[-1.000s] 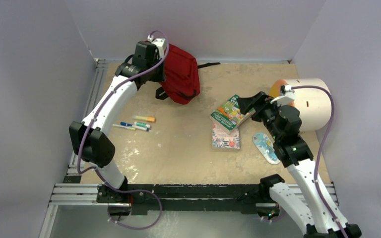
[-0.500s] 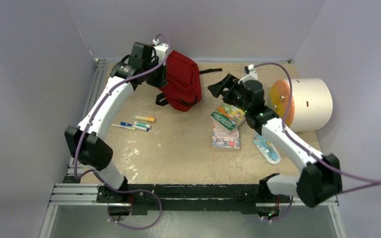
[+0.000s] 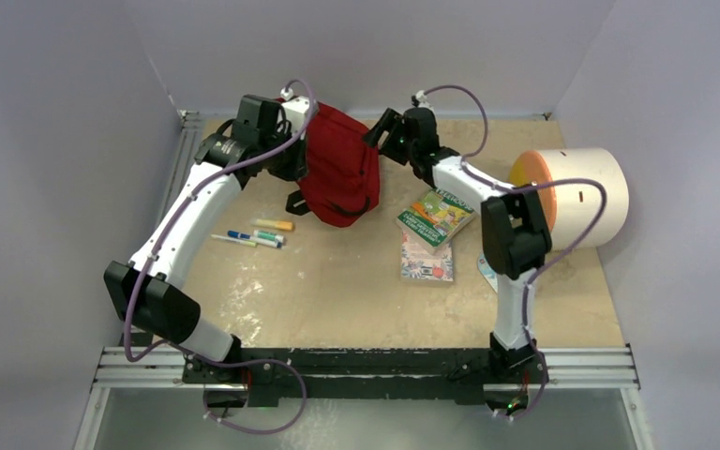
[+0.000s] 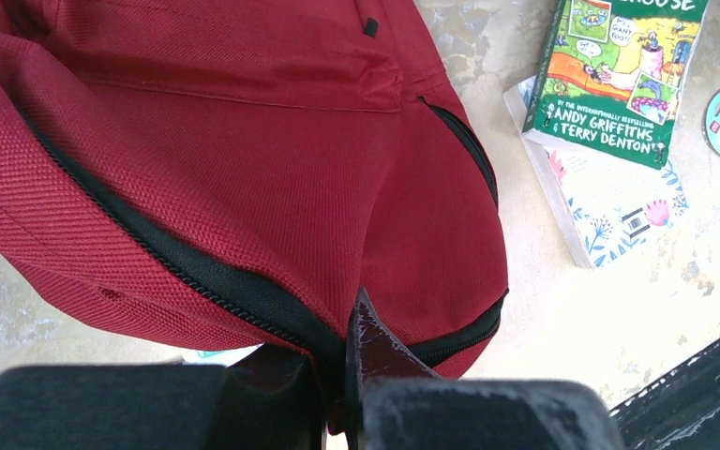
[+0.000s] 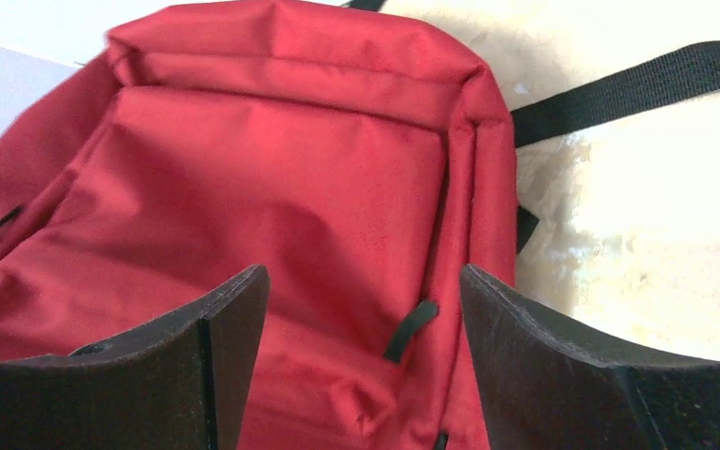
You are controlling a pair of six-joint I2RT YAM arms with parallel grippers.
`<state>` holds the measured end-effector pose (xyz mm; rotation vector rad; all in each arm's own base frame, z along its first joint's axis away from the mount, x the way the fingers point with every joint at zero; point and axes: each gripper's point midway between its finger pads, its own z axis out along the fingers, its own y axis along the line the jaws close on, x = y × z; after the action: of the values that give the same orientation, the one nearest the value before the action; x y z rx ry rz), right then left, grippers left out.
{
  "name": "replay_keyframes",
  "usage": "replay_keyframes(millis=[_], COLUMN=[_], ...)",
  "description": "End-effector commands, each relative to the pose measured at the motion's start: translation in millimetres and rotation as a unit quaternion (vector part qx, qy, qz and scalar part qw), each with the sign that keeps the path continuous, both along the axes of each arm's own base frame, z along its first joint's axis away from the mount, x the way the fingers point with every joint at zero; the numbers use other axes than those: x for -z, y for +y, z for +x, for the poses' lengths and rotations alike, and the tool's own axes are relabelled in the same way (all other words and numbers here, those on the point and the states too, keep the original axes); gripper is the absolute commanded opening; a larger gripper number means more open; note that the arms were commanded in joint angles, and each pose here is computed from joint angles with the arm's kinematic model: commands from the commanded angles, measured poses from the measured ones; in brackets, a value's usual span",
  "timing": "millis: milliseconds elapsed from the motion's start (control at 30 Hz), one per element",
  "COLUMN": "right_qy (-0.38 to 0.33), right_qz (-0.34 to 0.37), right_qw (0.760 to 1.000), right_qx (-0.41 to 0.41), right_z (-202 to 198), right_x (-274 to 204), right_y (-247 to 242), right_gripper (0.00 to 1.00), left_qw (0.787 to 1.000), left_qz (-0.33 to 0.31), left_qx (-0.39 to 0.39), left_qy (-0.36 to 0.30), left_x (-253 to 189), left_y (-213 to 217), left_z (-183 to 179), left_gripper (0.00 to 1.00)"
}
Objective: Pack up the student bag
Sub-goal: Adjust the student bag at the center of the board.
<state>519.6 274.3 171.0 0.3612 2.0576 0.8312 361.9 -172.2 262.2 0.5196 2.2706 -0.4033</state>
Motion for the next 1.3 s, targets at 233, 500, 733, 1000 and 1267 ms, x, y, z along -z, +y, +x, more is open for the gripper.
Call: replay_keyframes(millis=[233,500,733,1000,1267], right_qy=[0.039,0.04,0.01,-0.051,-0.04], right_qz=[-0.031,0.014,0.034,-0.01,-0.08], right_qw=[0.999,0.992,0.99,0.997,0.995], right_qx=[-0.021,-0.115,-0.14,-0.062,0.036], right_z=[57,59,62,60,17], right_x=[64,80,60,-3,-24], right_y=[-6,26,32,-23,-79], right_gripper=[0.77,0.65,0.33,0.0,0.0], left_qw=[0.999,0.999,0.998,0.995,0.992], left_qz=[-0.008,-0.007,-0.009,-0.019,-0.025], left_qx=[-0.02,-0.032,-0.046,-0.095,-0.12], left_qy=[-0.048,-0.041,-0.036,-0.02,-0.033], left_x=[-27,-27,-25,-19,-17], left_y=[7,11,16,39,41], left_z=[4,1,3,36,109], left_gripper=[0.0,0.0,0.0,0.0,0.0])
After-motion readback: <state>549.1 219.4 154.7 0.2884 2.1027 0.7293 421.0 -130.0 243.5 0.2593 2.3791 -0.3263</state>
